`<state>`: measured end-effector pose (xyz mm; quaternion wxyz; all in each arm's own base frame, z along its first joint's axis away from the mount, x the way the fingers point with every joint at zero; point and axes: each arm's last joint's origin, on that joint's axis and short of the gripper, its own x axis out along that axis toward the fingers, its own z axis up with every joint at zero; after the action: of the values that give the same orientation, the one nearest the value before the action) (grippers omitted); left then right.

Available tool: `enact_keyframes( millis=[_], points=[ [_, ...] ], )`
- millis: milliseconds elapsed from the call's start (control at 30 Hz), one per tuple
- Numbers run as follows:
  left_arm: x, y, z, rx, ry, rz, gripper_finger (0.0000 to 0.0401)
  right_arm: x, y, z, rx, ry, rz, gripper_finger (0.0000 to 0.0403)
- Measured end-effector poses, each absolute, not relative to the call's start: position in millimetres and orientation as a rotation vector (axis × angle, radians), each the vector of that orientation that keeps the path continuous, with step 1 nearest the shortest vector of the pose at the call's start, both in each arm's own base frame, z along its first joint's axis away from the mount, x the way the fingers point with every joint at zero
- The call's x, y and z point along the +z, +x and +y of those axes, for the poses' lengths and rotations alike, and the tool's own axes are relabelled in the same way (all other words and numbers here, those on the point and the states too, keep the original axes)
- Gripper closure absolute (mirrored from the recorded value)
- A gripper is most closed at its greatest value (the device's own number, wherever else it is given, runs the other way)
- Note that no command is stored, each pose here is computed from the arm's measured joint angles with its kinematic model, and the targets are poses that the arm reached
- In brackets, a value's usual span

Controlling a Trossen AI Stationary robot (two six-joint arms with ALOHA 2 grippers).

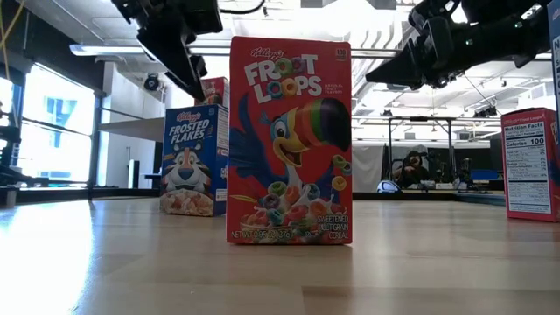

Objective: Stack cereal on shelf
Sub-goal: Put the top blue cereal box on the shelf aligned with the other blue cereal box

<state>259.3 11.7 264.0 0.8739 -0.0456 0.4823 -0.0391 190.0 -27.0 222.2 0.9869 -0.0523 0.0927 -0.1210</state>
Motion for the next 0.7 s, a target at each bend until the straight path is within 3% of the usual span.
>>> enact_keyframes(
  millis=[400,700],
  points=[
    [267.9,267.2,10.9,-0.083,-0.109,1.075,0.0252,220.7,189.8,-27.0,-0.244,-0.105,0.202,0.0403],
    [268.2,266.7,11.2,-0.077,-0.103,1.078,0.0225,220.4,189.7,-27.0,-0.243,-0.105,0.205,0.0403]
  ],
)
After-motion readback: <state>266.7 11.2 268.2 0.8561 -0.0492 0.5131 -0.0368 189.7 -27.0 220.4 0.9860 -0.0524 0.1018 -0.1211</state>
